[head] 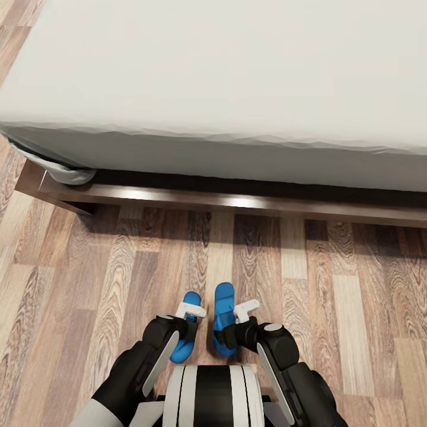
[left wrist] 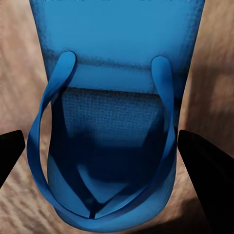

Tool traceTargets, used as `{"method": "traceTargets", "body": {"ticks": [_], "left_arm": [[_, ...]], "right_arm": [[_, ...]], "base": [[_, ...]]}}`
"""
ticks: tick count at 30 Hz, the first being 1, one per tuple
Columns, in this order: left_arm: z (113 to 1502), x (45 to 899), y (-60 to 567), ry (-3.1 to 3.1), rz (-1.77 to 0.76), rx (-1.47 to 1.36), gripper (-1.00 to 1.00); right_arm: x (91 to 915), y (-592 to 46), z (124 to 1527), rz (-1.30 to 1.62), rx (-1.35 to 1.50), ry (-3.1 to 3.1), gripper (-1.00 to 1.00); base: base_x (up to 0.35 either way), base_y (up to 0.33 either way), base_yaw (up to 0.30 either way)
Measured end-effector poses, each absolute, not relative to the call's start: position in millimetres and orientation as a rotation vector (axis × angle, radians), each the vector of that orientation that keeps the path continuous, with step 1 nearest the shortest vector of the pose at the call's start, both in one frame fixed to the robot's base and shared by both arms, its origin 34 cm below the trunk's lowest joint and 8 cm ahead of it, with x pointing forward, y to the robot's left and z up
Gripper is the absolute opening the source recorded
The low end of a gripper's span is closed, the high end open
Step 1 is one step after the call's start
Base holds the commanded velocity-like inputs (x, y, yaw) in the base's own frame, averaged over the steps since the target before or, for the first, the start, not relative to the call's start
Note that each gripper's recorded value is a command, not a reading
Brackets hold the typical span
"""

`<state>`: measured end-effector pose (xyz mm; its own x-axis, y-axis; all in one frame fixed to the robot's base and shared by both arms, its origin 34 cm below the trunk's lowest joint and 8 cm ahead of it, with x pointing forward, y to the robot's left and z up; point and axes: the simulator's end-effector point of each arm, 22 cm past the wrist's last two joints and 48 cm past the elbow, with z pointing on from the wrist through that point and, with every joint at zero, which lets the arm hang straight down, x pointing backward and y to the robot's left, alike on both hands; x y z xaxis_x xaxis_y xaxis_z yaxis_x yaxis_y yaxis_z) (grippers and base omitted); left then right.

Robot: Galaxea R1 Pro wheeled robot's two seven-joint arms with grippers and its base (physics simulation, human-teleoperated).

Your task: In the bedroom, move the book from the bed onto either nightstand, and place the two sandals side by side next to the bed.

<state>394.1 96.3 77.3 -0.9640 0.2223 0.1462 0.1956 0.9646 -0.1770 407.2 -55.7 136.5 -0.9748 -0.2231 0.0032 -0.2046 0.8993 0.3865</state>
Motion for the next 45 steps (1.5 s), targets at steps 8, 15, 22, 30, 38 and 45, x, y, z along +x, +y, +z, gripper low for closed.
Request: {"method": "traceTargets", "body": {"ticks": [8, 15, 22, 30, 38, 45], "left_arm": [[77.3, 394.5, 96.6, -2.951, 0.236, -0.317, -1.0], [77.4, 394.3, 96.6, -2.95, 0.235, -0.317, -1.0], [77.5, 394.5, 96.1, -2.951, 0.236, -0.317, -1.0], [77.5, 394.8, 96.1, -2.951, 0.234, -0.318, -1.0], [77.7, 394.7, 95.9, -2.951, 0.236, -0.315, -1.0], [77.8, 394.9, 95.8, -2.951, 0.236, -0.315, -1.0]], "right_arm": [[413.1, -59.3, 135.9, -0.594, 0.334, -3.024, -1.0], [419.0, -60.5, 135.5, -0.589, 0.332, -3.031, -1.0], [431.3, -65.3, 133.4, -0.543, 0.334, -3.058, -1.0], [445.4, -67.4, 132.5, -0.501, 0.332, -3.089, -1.0], [455.3, -68.0, 131.4, -0.474, 0.331, -3.107, -1.0], [464.1, -69.5, 131.1, -0.446, 0.33, -3.124, -1.0]], "base": [[0.0, 0.0, 0.0], [0.0, 0.0, 0.0], [0.0, 0.0, 0.0], [0.0, 0.0, 0.0], [0.0, 0.0, 0.0], [0.0, 0.0, 0.0]]}}
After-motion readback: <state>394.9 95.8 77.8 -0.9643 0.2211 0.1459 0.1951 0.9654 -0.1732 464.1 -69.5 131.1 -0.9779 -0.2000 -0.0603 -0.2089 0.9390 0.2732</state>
